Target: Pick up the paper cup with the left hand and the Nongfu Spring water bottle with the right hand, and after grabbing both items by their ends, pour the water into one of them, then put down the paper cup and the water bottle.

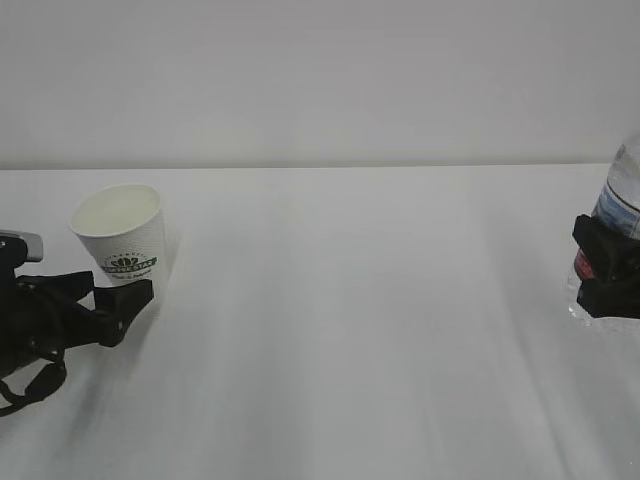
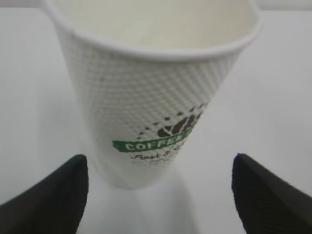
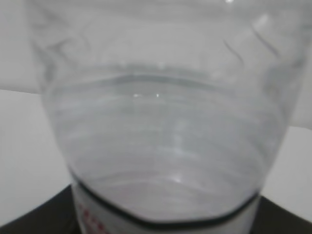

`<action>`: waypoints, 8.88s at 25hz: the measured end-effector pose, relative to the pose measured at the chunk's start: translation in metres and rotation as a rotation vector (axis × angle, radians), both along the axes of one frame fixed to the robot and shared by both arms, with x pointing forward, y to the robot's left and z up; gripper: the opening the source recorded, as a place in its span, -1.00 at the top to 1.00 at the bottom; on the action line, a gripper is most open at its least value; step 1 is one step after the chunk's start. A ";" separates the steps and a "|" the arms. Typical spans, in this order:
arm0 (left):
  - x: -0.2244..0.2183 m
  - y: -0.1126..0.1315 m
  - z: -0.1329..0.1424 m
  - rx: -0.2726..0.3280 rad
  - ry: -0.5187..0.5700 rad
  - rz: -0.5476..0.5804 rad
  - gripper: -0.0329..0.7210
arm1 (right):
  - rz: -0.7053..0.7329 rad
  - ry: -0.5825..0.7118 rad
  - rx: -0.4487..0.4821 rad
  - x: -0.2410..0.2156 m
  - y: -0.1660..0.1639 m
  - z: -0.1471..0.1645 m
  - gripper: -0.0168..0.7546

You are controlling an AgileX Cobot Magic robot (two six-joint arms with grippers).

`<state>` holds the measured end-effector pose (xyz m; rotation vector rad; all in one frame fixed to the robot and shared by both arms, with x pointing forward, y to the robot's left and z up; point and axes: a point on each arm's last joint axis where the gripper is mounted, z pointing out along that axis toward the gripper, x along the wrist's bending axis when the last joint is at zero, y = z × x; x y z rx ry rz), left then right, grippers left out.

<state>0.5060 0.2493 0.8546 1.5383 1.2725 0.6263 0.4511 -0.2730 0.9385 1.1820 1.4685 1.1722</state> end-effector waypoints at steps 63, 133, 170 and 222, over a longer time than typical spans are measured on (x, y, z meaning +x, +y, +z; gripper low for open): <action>0.055 -0.005 -0.016 0.048 -0.101 -0.020 -0.90 | 0.000 -0.001 0.000 0.000 0.000 0.000 -0.05; -0.011 -0.169 0.002 -0.078 -0.122 -0.822 -0.41 | -0.013 0.030 0.001 0.001 -0.001 -0.006 -0.05; -0.018 -0.224 0.022 -0.125 -0.193 -0.949 -0.41 | -0.009 0.083 -0.060 -0.042 -0.006 0.024 -0.05; -0.032 -0.237 0.019 -0.104 -0.163 -0.976 -0.40 | 0.043 -0.015 -0.481 -0.041 -0.008 0.028 -0.05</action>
